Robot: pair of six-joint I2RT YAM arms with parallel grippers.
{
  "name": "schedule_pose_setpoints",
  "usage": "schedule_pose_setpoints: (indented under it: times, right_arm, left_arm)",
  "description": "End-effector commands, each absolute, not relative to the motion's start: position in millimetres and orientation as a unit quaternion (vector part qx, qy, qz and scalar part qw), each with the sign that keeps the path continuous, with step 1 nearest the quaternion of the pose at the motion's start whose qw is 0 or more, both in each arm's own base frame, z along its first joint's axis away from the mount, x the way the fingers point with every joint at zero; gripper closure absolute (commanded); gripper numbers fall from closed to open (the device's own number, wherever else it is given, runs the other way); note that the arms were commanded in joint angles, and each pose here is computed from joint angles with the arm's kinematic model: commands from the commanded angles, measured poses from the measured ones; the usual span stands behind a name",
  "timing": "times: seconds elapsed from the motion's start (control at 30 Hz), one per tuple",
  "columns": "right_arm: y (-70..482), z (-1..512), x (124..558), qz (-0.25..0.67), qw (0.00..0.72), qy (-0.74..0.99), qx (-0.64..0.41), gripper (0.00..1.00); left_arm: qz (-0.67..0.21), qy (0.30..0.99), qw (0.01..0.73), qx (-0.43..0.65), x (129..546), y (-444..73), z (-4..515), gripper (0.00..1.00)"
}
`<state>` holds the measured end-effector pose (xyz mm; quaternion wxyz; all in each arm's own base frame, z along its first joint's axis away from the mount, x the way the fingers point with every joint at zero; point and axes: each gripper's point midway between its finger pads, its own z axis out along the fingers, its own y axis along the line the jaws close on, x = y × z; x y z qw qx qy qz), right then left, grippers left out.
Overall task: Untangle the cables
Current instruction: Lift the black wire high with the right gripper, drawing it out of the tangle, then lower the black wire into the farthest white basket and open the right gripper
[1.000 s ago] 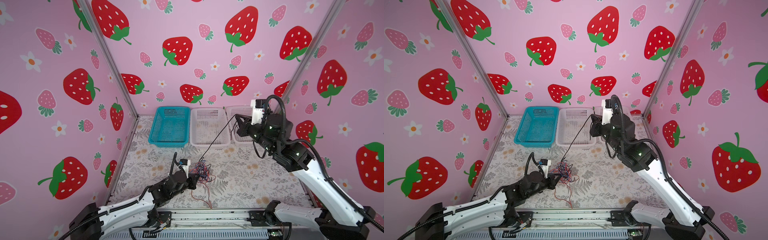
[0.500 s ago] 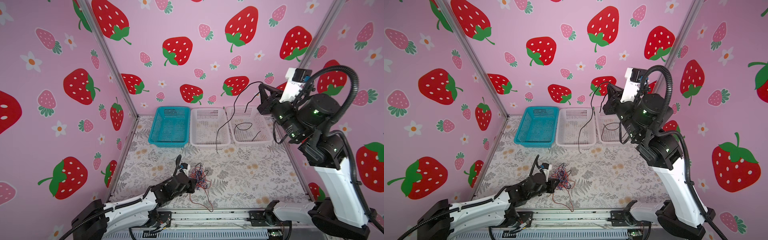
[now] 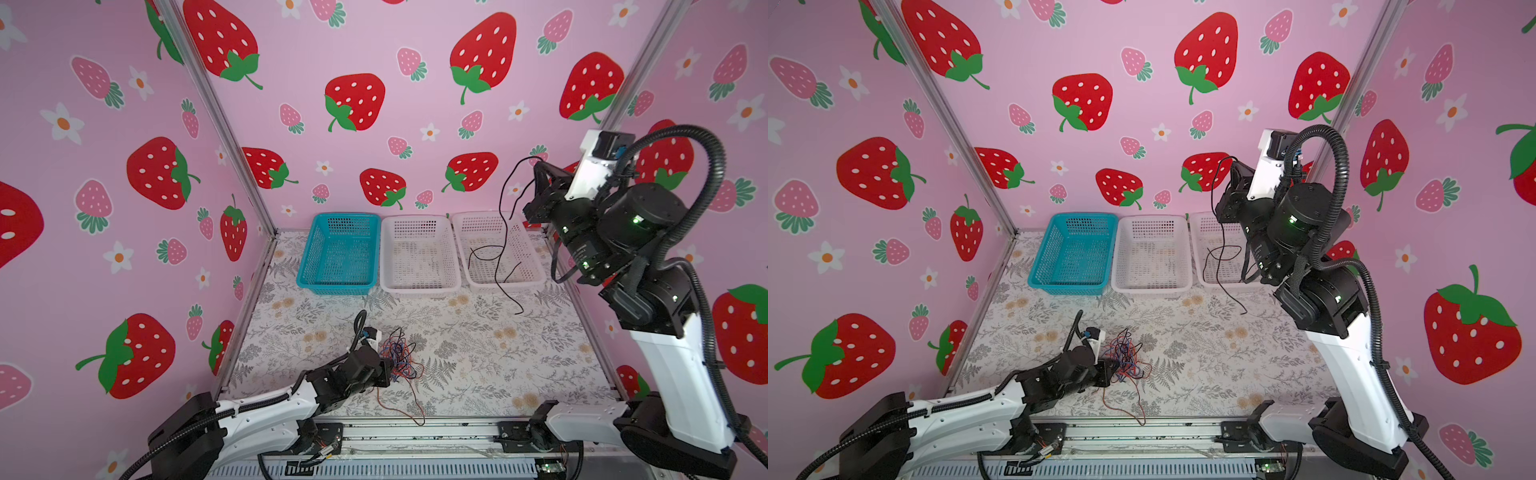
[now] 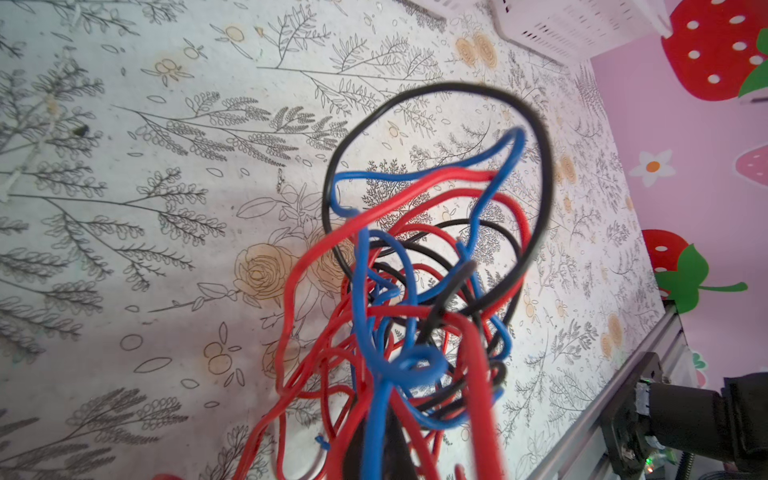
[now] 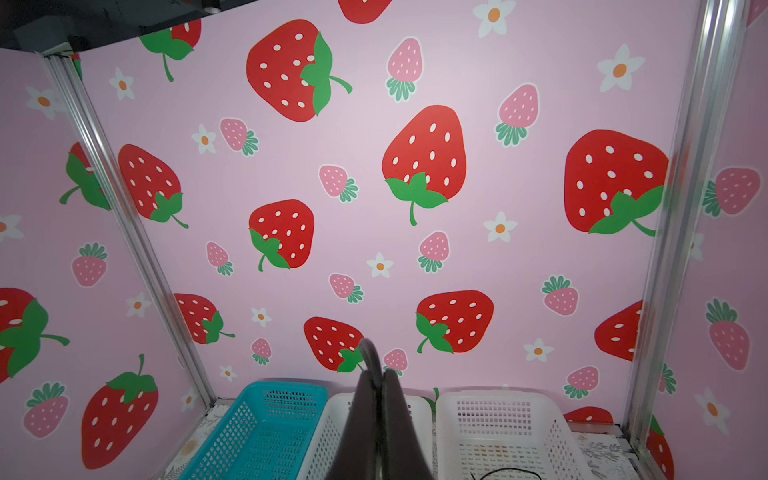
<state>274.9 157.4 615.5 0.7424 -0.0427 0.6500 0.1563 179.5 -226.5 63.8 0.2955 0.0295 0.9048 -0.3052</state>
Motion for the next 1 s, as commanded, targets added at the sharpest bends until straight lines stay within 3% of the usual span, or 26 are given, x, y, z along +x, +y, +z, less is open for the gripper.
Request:
schedule_pose_setpoints:
  times: [0.0, 0.43, 0.7, 0.97]
  right_arm:
    - [145, 628, 276, 0.128, 0.759, 0.638, -0.026, 1.00]
    - [160, 632, 316, 0.096, 0.767, 0.634, -0.012, 1.00]
    - [148, 657, 356, 0.078, 0.793, 0.603, 0.050, 1.00]
    - [114, 637, 394, -0.051, 0.800, 0.585, 0.123, 1.00]
  left_arm:
    - [-0.314, 0.899, 0.306, 0.023, 185, -231, 75, 1.00]
    - [-0.316, 0.896, 0.310, 0.017, 185, -229, 79, 1.00]
    - [-0.320, 0.893, 0.315, 0.019, 187, -231, 84, 1.00]
    - [-0.320, 0.894, 0.312, 0.022, 187, -233, 81, 1.00]
